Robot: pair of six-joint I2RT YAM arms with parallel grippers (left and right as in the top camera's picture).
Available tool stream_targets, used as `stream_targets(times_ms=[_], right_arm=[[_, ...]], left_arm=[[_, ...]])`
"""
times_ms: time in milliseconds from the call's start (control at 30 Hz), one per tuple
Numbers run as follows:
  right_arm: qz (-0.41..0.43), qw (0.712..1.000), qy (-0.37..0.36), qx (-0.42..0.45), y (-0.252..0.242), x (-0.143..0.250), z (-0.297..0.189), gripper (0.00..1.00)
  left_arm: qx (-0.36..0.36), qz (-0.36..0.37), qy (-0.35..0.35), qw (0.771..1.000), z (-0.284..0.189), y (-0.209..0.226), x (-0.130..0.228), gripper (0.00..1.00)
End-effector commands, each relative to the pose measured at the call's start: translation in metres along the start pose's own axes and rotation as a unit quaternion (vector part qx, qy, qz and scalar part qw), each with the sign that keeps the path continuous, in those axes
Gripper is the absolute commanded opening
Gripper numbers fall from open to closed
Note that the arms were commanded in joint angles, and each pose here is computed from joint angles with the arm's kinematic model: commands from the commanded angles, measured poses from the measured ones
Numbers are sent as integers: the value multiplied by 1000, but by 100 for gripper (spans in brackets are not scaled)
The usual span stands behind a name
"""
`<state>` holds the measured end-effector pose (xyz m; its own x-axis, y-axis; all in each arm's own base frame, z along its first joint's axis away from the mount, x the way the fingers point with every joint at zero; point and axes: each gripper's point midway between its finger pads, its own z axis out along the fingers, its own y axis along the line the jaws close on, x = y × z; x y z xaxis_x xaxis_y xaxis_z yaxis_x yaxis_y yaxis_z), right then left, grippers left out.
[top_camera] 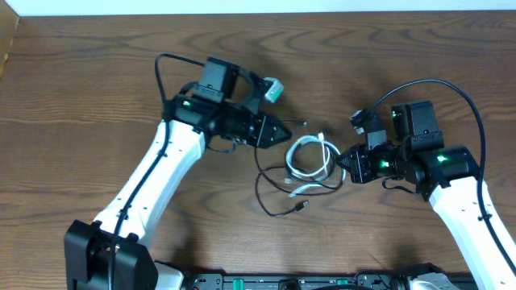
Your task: Untangle cables
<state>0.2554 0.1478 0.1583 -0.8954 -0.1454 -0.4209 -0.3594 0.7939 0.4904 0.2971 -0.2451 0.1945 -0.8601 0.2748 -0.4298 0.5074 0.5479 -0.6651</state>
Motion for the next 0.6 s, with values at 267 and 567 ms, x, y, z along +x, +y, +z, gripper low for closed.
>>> stream_targets(times_ms=[267, 567], right_arm=[[-17, 998, -13, -62, 21, -8, -3, 1], [-27, 999, -35, -25, 9, -19, -2, 11]], left_arm=[[3, -13, 13, 1000, -7, -5, 10, 30], [-38, -37, 47, 998, -2, 9, 30, 43]])
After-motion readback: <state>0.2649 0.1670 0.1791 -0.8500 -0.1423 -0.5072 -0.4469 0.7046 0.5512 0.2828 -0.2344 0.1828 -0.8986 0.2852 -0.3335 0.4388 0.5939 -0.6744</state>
